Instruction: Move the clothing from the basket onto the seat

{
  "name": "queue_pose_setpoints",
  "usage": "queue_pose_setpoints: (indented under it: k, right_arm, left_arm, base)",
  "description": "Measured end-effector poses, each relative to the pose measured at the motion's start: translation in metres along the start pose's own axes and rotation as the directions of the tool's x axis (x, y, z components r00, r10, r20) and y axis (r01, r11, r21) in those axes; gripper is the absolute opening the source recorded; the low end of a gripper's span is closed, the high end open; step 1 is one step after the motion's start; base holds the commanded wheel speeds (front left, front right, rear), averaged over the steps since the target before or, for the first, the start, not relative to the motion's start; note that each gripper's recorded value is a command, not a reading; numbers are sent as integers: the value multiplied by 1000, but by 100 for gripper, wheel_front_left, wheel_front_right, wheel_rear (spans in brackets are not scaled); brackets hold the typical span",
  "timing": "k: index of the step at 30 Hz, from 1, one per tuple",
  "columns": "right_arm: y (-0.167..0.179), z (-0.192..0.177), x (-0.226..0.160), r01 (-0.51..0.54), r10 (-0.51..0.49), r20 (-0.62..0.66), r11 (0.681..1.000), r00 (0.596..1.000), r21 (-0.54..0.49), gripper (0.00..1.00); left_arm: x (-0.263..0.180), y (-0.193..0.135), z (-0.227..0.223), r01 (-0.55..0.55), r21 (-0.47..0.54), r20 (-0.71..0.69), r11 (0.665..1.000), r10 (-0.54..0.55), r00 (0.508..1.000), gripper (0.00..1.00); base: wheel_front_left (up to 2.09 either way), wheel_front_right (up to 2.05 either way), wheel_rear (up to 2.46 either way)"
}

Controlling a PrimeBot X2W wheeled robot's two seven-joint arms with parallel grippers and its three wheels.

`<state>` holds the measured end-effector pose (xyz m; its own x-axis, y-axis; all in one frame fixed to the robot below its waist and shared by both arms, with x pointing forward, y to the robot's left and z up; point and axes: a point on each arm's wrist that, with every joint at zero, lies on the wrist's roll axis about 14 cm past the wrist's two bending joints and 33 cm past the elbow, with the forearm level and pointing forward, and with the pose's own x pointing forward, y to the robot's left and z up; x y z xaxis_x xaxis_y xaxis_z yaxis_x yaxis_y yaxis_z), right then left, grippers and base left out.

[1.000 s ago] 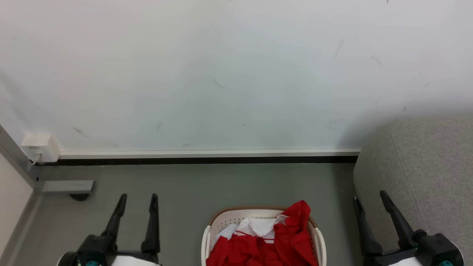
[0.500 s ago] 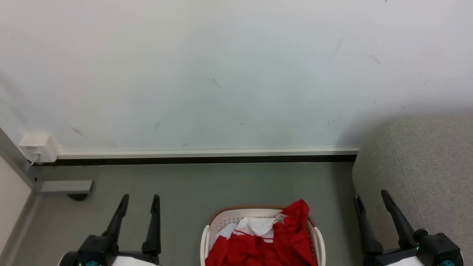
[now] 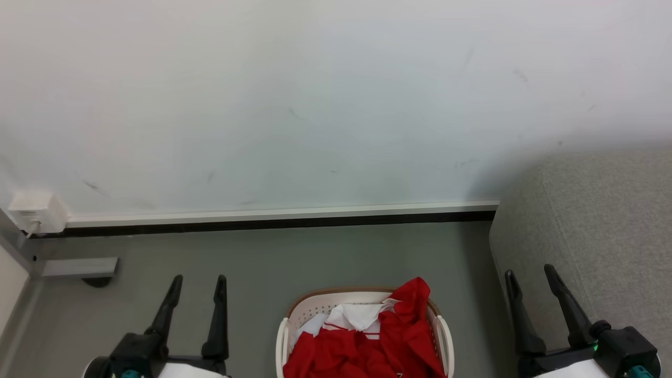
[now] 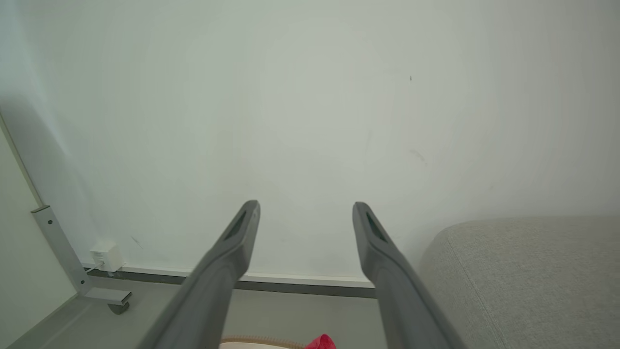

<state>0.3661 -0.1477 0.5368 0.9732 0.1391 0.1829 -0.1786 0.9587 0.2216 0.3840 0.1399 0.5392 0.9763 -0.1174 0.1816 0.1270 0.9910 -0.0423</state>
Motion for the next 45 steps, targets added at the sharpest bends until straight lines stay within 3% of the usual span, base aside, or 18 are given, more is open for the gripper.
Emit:
queue_pose_setpoints:
  k: [17, 28, 35, 45]
  right_arm:
    - [-37, 8, 25, 78, -77, 31, 996, 997, -39, 100]
    - [-78, 11, 46, 182, -179, 64, 983, 982, -41, 100]
    - [-103, 7, 60, 234, -228, 78, 970, 971, -70, 100]
    - [-127, 5, 73, 274, -263, 101, 955, 959, -114, 100]
  left_arm:
    - [48, -37, -32, 120, -64, -47, 991, -123, 991, 100]
    - [87, -74, -111, 243, -122, -197, 962, -263, 944, 100]
    - [98, -101, -196, 327, -169, -396, 930, -368, 842, 100]
    - [77, -137, -314, 416, -258, -667, 872, -473, 576, 100]
  base:
    - [0, 0, 0]
    - [0, 0, 0]
    - [0, 0, 0]
    - [0, 0, 0]
